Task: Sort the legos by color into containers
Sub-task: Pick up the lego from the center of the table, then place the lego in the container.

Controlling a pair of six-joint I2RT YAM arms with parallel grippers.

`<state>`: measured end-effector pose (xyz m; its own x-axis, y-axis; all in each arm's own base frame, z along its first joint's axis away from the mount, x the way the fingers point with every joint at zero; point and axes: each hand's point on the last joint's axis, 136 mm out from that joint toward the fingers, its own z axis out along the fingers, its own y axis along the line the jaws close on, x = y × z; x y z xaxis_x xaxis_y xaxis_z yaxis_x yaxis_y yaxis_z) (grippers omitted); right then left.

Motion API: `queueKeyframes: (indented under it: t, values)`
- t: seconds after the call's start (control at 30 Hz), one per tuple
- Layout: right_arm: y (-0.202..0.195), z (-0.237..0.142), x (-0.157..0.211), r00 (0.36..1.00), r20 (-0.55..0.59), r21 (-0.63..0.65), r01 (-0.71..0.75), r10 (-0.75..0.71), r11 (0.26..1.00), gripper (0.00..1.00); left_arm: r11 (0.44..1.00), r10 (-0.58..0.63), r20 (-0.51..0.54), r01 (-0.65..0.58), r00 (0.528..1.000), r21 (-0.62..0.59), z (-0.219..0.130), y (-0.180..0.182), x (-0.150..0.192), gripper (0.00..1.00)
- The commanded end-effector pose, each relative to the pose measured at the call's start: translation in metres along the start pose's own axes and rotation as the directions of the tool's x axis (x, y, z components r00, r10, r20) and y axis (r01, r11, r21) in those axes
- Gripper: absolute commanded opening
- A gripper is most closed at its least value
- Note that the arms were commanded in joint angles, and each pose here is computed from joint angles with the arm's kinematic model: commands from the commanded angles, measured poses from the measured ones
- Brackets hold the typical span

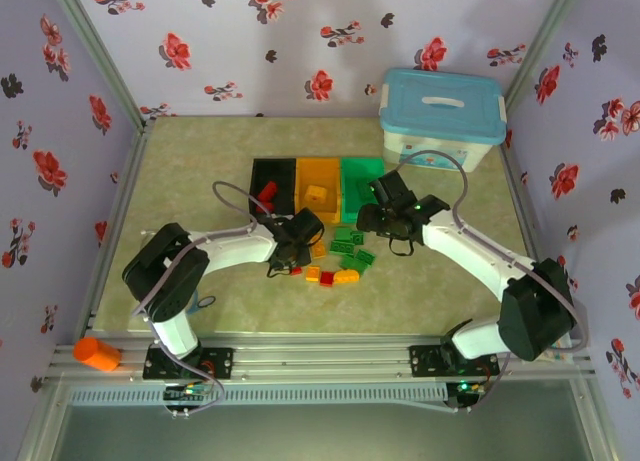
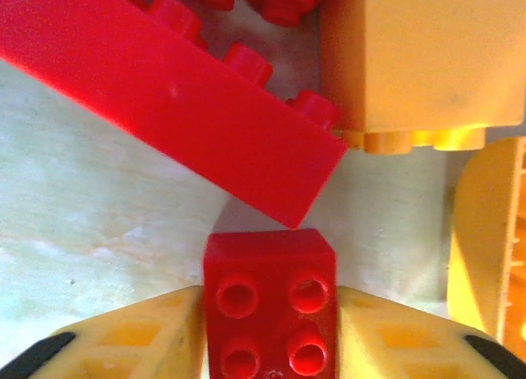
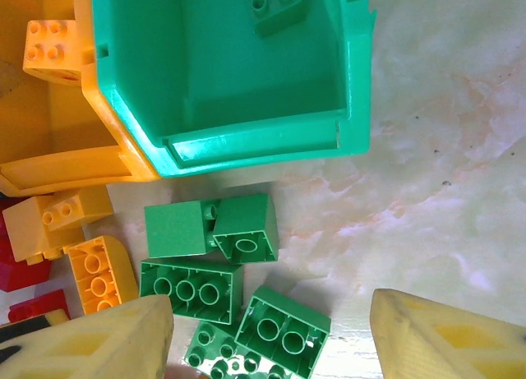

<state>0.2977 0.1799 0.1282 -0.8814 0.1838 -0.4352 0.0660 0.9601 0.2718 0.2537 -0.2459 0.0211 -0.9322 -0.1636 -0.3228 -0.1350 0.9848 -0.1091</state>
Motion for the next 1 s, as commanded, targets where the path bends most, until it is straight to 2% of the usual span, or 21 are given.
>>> queueKeyframes:
  t: [0.0,0.1,0.17,0.33,0.47,0.73,0.97]
  values:
    - [-0.004,-0.002,-0.004,0.999,0.030,0.003,-0.036,0.036,0.999,0.64,0.997,0.048,0.028,-0.046,0.998,-0.056,-0.007,0.008,-0.002,0.35]
    - [-0.004,-0.001,-0.003,0.999,0.025,-0.001,-0.043,0.043,0.999,0.62,0.996,0.077,0.053,-0.074,0.996,-0.056,-0.020,0.010,-0.008,0.29]
    - [-0.004,0.001,0.000,0.999,0.022,0.000,-0.046,0.046,0.999,0.62,0.992,0.123,0.112,-0.118,0.986,-0.048,-0.042,0.008,-0.021,0.28]
    - [-0.004,0.012,0.018,0.999,-0.022,-0.007,-0.036,0.036,0.999,0.62,0.976,0.215,0.240,-0.216,0.947,-0.023,-0.101,0.004,-0.069,0.28]
    - [0.003,0.019,0.035,0.999,-0.051,-0.004,0.000,-0.001,1.000,0.62,0.981,0.194,0.279,-0.193,0.941,-0.031,-0.119,0.017,-0.110,0.28]
    - [0.015,0.018,0.049,0.998,-0.047,-0.014,0.030,-0.031,0.999,0.61,0.991,0.100,0.280,-0.120,0.955,0.054,-0.117,0.024,-0.177,0.28]
    - [0.015,0.013,0.054,0.999,-0.043,-0.025,0.032,-0.033,0.999,0.61,0.992,0.111,0.242,-0.123,0.964,0.035,-0.094,0.020,-0.203,0.29]
